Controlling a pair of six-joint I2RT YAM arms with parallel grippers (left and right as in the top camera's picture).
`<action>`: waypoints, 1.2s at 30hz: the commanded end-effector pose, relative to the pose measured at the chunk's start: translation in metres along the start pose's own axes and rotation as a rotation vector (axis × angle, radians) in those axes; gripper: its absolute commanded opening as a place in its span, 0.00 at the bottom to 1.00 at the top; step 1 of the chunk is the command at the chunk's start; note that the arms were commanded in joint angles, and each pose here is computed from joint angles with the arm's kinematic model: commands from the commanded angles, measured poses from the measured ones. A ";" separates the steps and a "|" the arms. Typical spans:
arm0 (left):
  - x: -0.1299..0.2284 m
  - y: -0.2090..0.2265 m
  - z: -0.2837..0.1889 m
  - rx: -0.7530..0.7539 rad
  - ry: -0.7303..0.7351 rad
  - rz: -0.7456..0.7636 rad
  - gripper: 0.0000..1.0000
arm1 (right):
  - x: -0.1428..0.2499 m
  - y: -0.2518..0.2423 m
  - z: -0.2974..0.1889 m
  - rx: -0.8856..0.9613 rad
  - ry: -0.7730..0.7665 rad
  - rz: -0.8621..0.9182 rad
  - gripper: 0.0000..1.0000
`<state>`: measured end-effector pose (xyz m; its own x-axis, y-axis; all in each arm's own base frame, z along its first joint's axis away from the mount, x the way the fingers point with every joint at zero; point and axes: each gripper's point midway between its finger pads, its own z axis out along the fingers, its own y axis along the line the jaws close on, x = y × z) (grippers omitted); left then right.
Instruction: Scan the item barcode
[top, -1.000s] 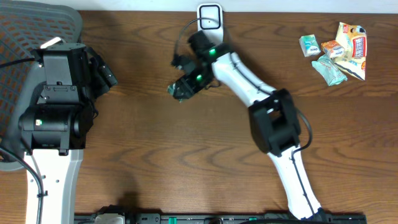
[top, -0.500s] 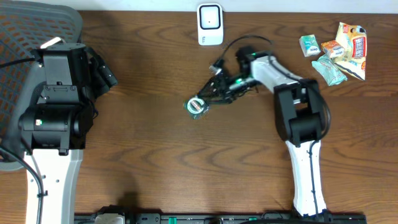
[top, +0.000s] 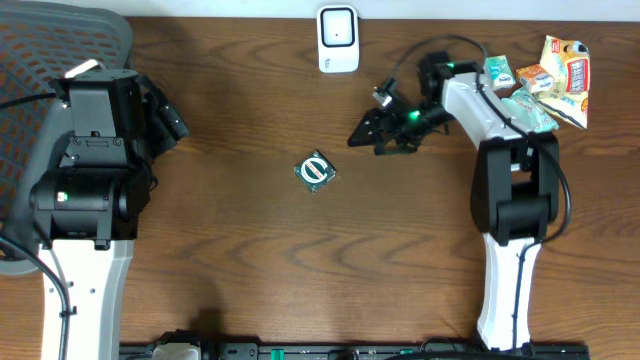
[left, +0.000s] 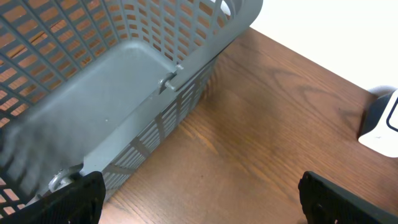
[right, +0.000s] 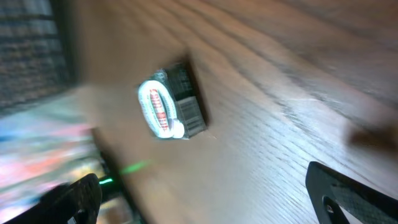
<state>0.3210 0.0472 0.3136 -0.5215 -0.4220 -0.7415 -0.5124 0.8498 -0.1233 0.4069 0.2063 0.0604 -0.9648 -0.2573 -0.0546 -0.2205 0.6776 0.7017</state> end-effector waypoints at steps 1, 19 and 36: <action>-0.006 0.002 -0.005 -0.003 -0.021 -0.014 0.98 | -0.007 0.014 -0.022 0.428 -0.075 -0.071 0.99; -0.006 0.002 -0.005 -0.003 -0.021 -0.014 0.98 | 0.011 0.081 0.084 1.007 -0.073 -0.534 0.99; -0.006 0.002 -0.005 -0.003 -0.021 -0.014 0.98 | 0.012 0.047 0.121 0.741 0.062 -0.508 0.99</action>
<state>0.3210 0.0472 0.3136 -0.5217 -0.4221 -0.7414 -0.5122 0.8500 -0.1235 0.3802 0.3161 0.0334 -0.7179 -0.6539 -0.2386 -0.6209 0.7566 -0.2053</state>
